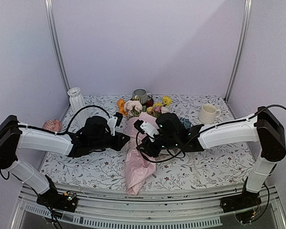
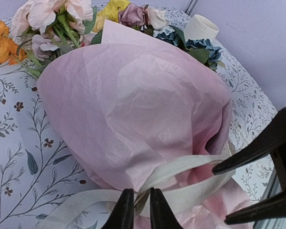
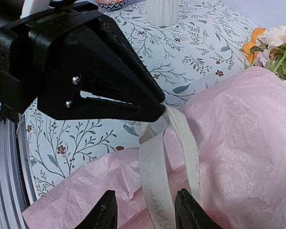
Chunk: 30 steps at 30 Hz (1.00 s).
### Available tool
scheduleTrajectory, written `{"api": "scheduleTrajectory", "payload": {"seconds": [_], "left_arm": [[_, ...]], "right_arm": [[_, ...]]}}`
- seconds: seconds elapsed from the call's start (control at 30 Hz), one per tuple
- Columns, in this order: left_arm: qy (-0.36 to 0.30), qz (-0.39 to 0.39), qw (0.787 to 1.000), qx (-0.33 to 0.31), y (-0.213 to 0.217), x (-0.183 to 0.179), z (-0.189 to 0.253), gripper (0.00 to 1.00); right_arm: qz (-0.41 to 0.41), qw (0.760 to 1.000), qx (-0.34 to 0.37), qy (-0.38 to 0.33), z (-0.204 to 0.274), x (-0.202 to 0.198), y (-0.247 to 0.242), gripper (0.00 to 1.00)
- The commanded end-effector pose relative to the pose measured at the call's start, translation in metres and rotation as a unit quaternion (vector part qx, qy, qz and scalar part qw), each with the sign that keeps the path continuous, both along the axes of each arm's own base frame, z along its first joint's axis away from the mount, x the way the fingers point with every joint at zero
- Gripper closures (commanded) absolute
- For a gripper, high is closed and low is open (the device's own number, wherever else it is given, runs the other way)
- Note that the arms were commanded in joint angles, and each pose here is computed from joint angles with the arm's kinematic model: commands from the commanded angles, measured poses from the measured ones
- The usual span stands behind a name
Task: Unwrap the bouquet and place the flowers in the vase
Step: Untie the half-tied ribbon from the folded wrapping paper.
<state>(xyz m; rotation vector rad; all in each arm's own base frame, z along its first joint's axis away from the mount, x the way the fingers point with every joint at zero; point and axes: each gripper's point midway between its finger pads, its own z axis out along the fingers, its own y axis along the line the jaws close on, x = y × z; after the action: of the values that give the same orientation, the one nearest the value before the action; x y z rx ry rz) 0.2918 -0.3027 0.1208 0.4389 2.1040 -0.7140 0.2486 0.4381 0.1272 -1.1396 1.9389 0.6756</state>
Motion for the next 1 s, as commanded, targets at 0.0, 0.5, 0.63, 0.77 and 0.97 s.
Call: {"api": "scheduleTrajectory", "payload": {"seconds": [0.0, 0.5, 0.63, 0.77, 0.97], "left_arm": [[-0.008, 0.002, 1.0, -0.002, -0.007, 0.014, 0.008, 0.87], [-0.005, 0.011, 1.0, 0.0, -0.006, 0.02, 0.006, 1.0], [-0.008, 0.012, 1.0, -0.004, -0.005, 0.019, 0.008, 1.0], [-0.007, 0.011, 1.0, -0.005, -0.005, 0.018, 0.009, 1.0], [-0.009, 0.015, 1.0, 0.001, -0.001, 0.017, 0.009, 1.0]], "right_arm": [[0.022, 1.0, -0.003, -0.006, 0.0, -0.002, 0.012, 0.57], [-0.048, 0.997, -0.06, -0.017, -0.025, 0.029, 0.009, 0.52], [-0.046, 0.997, -0.068, -0.009, -0.032, 0.026, 0.008, 0.6], [-0.053, 0.997, -0.048, -0.012, -0.021, 0.023, 0.001, 0.88], [-0.128, 0.99, 0.029, -0.054, 0.043, 0.027, -0.035, 0.95]]}}
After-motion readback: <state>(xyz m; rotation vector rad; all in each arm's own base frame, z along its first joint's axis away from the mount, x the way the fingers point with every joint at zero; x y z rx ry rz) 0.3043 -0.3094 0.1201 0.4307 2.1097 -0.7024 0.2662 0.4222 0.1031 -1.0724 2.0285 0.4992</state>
